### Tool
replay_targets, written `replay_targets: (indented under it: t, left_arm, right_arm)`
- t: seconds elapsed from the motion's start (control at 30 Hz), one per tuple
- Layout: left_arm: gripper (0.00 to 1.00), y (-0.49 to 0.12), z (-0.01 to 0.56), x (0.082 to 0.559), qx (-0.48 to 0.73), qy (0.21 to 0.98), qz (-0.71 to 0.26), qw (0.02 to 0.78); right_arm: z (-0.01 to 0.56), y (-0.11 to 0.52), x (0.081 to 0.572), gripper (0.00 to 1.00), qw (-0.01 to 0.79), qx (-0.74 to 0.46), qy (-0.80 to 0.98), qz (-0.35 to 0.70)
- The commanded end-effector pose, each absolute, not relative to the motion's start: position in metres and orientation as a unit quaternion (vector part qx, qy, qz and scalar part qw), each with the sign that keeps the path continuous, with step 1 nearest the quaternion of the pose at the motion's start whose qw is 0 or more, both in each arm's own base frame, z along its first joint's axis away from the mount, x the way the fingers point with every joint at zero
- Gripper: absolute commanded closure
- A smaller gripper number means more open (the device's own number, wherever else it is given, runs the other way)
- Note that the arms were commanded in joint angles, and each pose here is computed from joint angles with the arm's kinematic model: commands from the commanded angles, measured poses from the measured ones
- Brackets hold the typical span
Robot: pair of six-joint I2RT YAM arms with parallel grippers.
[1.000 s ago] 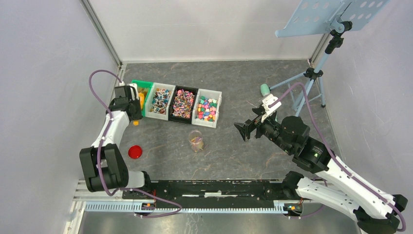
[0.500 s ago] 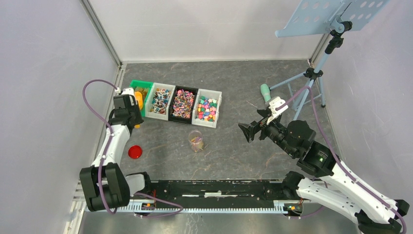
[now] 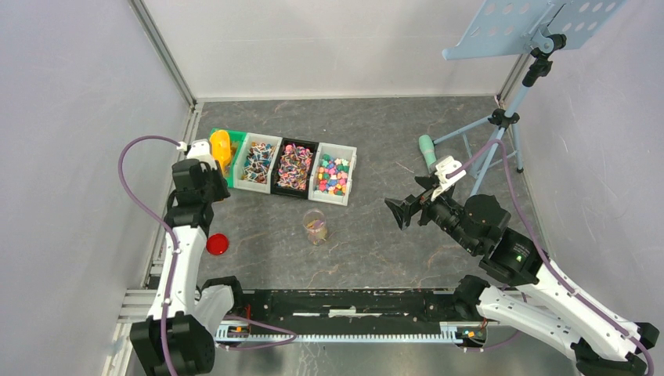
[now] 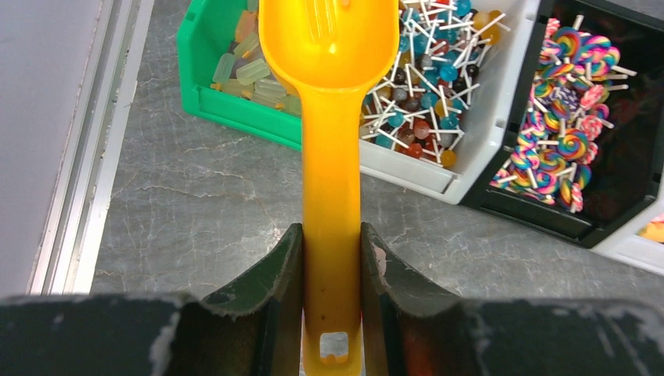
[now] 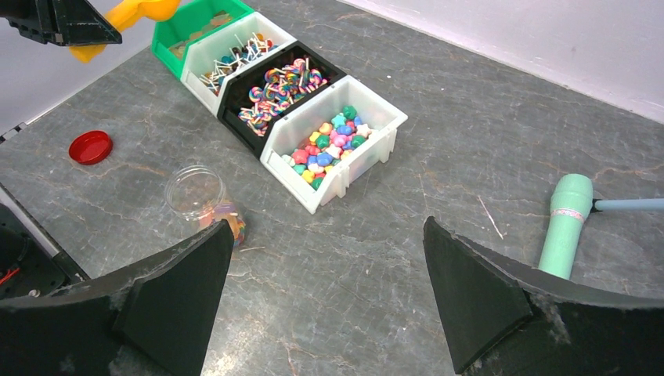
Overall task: Pack the candies
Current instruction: Scoop the fake candies from the storage box.
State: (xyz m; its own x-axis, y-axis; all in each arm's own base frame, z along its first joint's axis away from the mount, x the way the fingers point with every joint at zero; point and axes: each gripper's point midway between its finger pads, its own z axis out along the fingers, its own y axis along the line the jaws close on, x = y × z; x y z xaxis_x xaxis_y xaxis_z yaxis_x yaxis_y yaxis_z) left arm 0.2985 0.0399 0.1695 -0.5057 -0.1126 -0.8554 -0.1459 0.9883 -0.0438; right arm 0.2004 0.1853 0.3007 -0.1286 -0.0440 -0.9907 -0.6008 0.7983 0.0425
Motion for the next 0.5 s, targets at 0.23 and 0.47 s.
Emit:
replay_targets:
  t: [0.23,0.47]
  left_arm:
    - [0.98,0.003,0.225,0.292,-0.041,0.820,-0.058,0.568]
    - [0.98,-0.031,0.230,0.288,0.000,0.843,-0.110,0.527]
  right_arm:
    - [0.311,0.185,0.202,0.02,0.636,-0.221,0.704,0.226]
    - [0.297,0.190,0.202,0.02,0.614,-0.239,0.720,0.219]
